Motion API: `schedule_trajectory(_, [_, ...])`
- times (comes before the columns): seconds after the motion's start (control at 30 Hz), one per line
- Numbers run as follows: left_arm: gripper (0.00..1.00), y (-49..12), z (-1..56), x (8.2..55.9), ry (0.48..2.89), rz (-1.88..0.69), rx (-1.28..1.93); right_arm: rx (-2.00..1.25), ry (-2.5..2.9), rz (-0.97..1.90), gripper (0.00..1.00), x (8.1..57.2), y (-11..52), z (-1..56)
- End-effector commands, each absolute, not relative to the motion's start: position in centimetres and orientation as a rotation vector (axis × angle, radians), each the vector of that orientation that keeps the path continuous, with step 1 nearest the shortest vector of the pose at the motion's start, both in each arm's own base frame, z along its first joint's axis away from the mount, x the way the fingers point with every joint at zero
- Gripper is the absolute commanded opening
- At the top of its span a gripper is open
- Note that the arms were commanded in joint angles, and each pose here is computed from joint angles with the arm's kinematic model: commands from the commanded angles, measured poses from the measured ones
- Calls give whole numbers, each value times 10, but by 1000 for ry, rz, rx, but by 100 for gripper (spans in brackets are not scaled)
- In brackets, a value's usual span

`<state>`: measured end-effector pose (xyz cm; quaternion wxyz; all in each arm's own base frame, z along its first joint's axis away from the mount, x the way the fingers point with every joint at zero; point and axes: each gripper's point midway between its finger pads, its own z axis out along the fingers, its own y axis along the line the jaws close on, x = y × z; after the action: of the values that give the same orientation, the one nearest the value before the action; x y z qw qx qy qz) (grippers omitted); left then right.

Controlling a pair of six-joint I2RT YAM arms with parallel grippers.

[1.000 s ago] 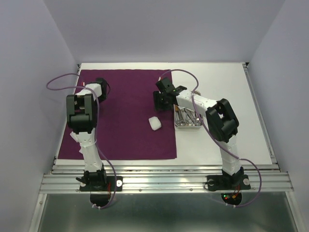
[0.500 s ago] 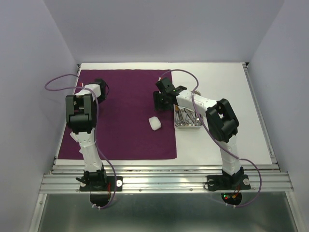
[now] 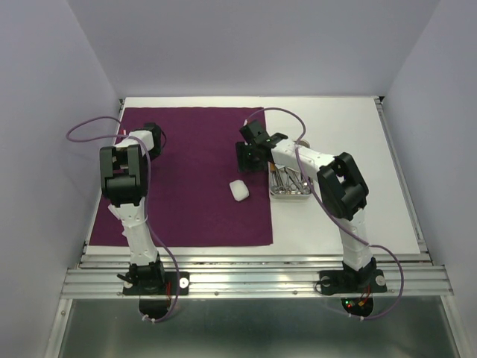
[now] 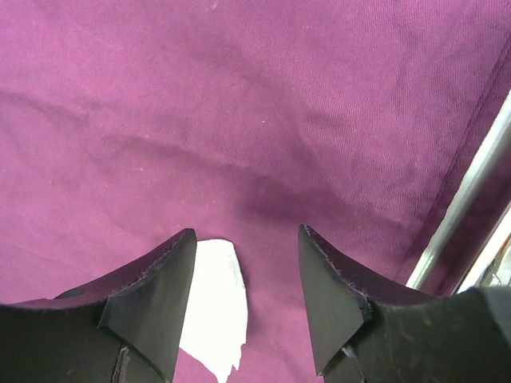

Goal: Prepare the surgical pack
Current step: Move the medical item into the surgical kit.

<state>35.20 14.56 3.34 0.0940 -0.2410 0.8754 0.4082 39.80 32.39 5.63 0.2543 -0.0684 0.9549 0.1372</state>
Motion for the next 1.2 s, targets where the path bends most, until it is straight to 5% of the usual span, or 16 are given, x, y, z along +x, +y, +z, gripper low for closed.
schedule_trajectory(0.0, [15, 151, 50, 346, 2556, 1263, -740, -178, 2534, 403, 59, 403, 331, 83])
schedule_trajectory(0.1, [0, 151, 56, 348, 2539, 1256, -753, -180, 2533, 405, 59, 404, 331, 83])
schedule_trajectory(0.47, [0, 121, 86, 358, 2491, 1118, -738, -184, 2543, 406, 59, 403, 332, 76])
schedule_trajectory(1.17, [0, -56, 71, 402, 2555, 840, -372, -99, 2506, 236, 59, 400, 292, 77])
